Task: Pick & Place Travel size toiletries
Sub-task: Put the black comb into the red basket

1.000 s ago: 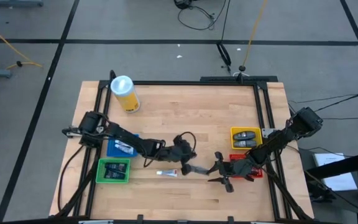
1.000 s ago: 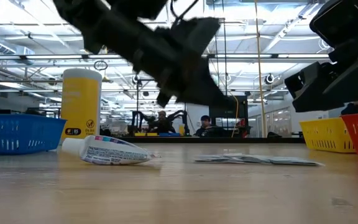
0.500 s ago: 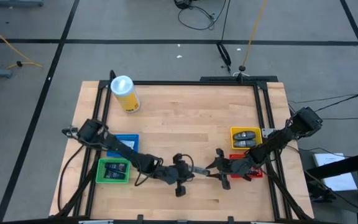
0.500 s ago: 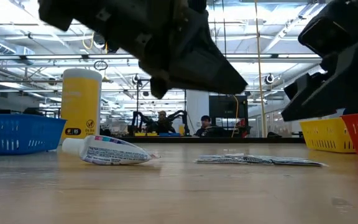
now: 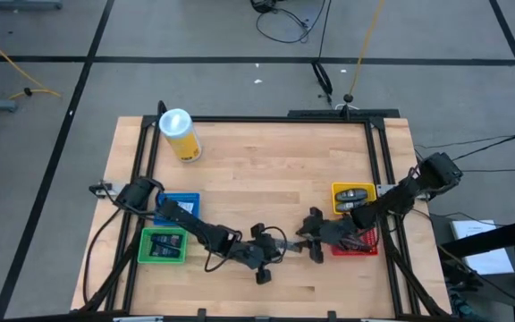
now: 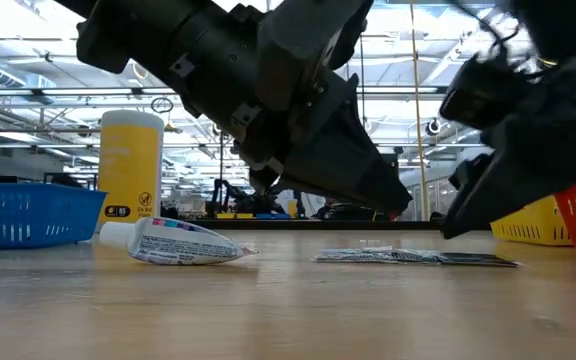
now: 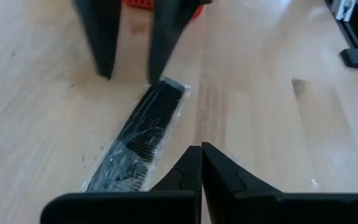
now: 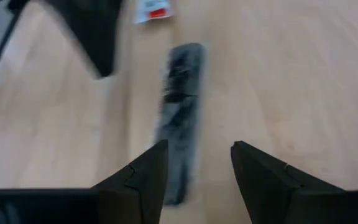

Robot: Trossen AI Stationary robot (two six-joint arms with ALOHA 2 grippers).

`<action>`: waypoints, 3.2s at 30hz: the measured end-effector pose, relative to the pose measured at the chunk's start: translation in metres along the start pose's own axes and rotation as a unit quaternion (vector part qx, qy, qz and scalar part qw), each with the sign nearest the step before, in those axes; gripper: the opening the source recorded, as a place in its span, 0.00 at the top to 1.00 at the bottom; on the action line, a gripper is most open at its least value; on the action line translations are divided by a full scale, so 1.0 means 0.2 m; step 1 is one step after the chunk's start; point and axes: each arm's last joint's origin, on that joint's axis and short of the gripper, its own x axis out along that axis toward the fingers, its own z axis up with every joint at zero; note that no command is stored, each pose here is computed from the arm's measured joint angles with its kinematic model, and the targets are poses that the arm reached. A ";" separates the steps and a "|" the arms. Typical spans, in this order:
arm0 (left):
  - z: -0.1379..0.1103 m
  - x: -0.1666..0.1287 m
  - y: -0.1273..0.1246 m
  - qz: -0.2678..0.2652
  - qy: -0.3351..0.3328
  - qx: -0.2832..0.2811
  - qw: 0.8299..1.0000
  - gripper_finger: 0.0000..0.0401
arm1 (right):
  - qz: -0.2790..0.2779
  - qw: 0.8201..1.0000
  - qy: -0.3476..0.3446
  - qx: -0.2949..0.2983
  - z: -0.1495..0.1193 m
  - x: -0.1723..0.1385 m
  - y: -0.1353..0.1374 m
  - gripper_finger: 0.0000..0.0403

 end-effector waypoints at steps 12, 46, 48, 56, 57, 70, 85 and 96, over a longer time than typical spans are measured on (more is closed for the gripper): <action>-0.03 0.09 0.03 -0.019 -0.018 -0.008 1.000 1.00 | 0.055 0.992 0.064 0.090 0.06 0.02 -0.13 0.28; -0.13 0.27 0.14 0.024 -0.018 -0.051 0.998 0.99 | 0.194 0.976 0.094 0.021 -0.02 0.17 -0.04 0.31; -0.13 0.27 0.14 0.024 -0.018 -0.047 0.998 1.00 | 0.189 0.976 0.105 0.027 -0.03 0.17 -0.04 0.31; -0.13 0.27 0.14 0.025 -0.018 -0.041 0.999 1.00 | 0.187 0.976 0.111 0.030 -0.03 0.17 -0.04 0.31; -0.13 0.27 0.14 0.027 -0.019 -0.040 0.999 0.99 | 0.187 0.976 0.111 0.027 -0.03 0.17 -0.04 0.31; -0.14 0.27 0.13 0.033 -0.023 -0.038 0.999 1.00 | 0.132 0.982 0.136 -0.013 -0.08 0.17 -0.08 0.63; -0.03 0.12 0.03 -0.077 0.036 0.029 0.996 0.96 | 0.056 0.986 0.155 -0.033 -0.01 -0.01 -0.08 0.92; 0.16 -0.25 -0.14 0.008 -0.002 0.057 0.998 0.96 | 0.036 0.997 0.030 -0.069 0.20 -0.30 0.05 0.98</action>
